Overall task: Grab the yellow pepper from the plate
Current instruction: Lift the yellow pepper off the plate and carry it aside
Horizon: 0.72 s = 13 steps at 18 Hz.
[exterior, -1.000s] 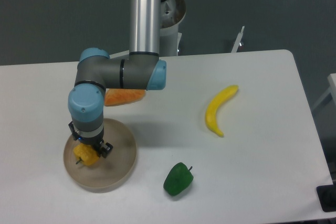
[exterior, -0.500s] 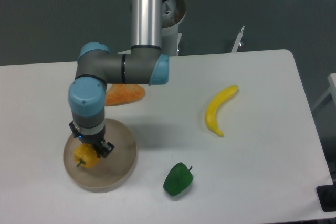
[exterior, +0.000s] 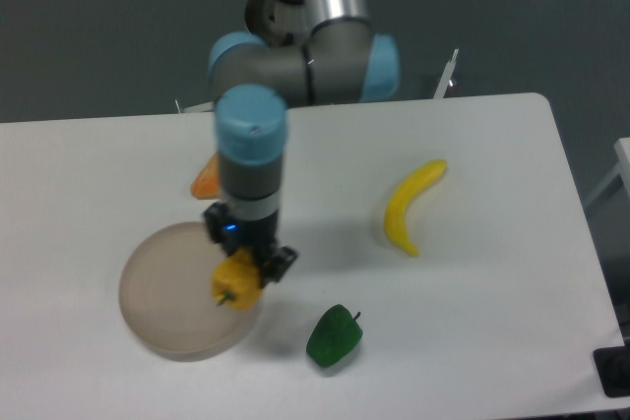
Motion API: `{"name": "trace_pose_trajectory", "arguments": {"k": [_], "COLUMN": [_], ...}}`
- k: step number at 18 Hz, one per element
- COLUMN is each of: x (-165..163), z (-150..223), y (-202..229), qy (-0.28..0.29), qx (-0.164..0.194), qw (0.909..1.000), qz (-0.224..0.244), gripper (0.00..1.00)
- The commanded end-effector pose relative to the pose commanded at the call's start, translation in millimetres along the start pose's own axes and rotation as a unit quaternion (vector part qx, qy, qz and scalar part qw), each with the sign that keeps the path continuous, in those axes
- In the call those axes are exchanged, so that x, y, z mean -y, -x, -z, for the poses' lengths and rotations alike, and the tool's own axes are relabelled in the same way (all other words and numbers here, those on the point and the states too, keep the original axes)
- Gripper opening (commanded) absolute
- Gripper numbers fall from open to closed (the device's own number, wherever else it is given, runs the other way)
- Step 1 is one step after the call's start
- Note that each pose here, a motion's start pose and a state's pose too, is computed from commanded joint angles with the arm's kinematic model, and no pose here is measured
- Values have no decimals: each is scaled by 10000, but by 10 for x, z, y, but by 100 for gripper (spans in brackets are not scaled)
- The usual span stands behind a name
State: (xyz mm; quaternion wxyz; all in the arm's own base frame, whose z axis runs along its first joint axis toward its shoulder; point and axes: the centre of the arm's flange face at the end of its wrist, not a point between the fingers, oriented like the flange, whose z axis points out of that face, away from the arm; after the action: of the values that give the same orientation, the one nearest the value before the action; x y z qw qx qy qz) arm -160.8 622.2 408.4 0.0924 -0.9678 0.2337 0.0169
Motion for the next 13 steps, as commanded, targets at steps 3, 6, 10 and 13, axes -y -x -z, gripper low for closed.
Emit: {"name": "trace_pose_trajectory", "arguments": {"k": [3,6,10,13], "x": [-439,-835,-1286,-1512], "z": [-9,6,19,-132], "y": [407,751,1068,1135], "qy": [83,138,341,801], "qx": [33,75,-41,-261], "qw": [10000,9997,9976,9906], "qz": [-41,-205,-604,-1074], "gripper": [0,0,0,0]}}
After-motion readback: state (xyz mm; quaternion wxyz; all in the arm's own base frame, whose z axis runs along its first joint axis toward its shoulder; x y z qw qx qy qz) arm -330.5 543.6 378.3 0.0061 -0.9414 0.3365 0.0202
